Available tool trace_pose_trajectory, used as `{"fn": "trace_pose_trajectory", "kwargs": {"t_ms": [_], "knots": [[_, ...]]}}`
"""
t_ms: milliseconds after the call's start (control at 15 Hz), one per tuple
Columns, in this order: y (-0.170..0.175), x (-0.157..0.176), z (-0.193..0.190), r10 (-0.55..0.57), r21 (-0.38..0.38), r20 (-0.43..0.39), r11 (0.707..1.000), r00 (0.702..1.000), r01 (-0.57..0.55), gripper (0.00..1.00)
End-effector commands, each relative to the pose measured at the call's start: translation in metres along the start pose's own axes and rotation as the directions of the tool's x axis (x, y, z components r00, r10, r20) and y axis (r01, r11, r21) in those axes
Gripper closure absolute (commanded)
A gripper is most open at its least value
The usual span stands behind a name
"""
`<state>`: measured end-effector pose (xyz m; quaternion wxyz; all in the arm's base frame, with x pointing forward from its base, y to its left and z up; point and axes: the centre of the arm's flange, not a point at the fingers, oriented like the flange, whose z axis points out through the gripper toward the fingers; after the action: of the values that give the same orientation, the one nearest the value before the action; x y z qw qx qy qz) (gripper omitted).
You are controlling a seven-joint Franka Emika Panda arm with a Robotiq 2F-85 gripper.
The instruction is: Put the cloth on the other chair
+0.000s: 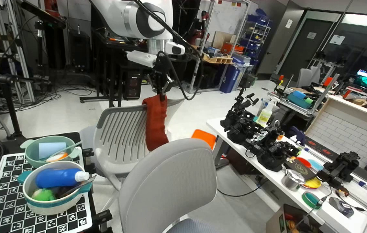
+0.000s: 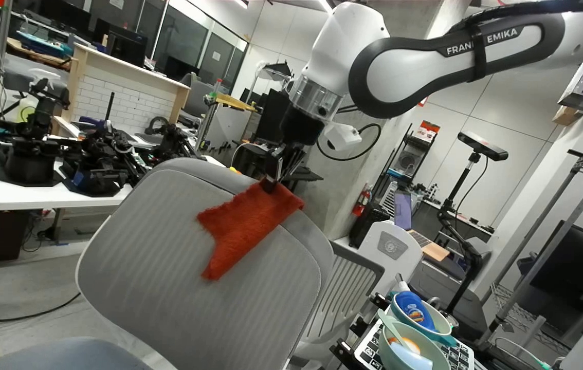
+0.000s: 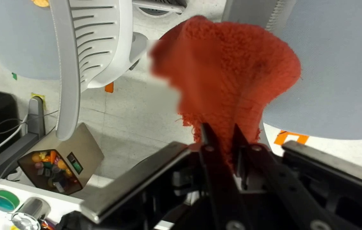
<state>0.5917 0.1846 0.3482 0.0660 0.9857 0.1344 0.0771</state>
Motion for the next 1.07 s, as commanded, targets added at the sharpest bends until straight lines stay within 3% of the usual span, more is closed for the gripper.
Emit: {"fn": "trace_pose_trajectory", "kwargs": {"t_ms": [0, 333, 600, 1000], "knots": [[-0.013, -0.011, -0.061, -0.036, -0.034, -0.046, 0.999, 0.998, 0.034, 0.96], [-0.021, -0.016, -0.128, -0.052, -0.035, -0.125, 0.998, 0.991, 0.048, 0.96], [-0.012, -0.020, -0.156, -0.040, -0.045, -0.153, 0.998, 0.987, 0.033, 0.96], [0.052, -0.047, -0.220, 0.038, -0.063, -0.152, 0.997, 0.988, -0.048, 0.96]]}}
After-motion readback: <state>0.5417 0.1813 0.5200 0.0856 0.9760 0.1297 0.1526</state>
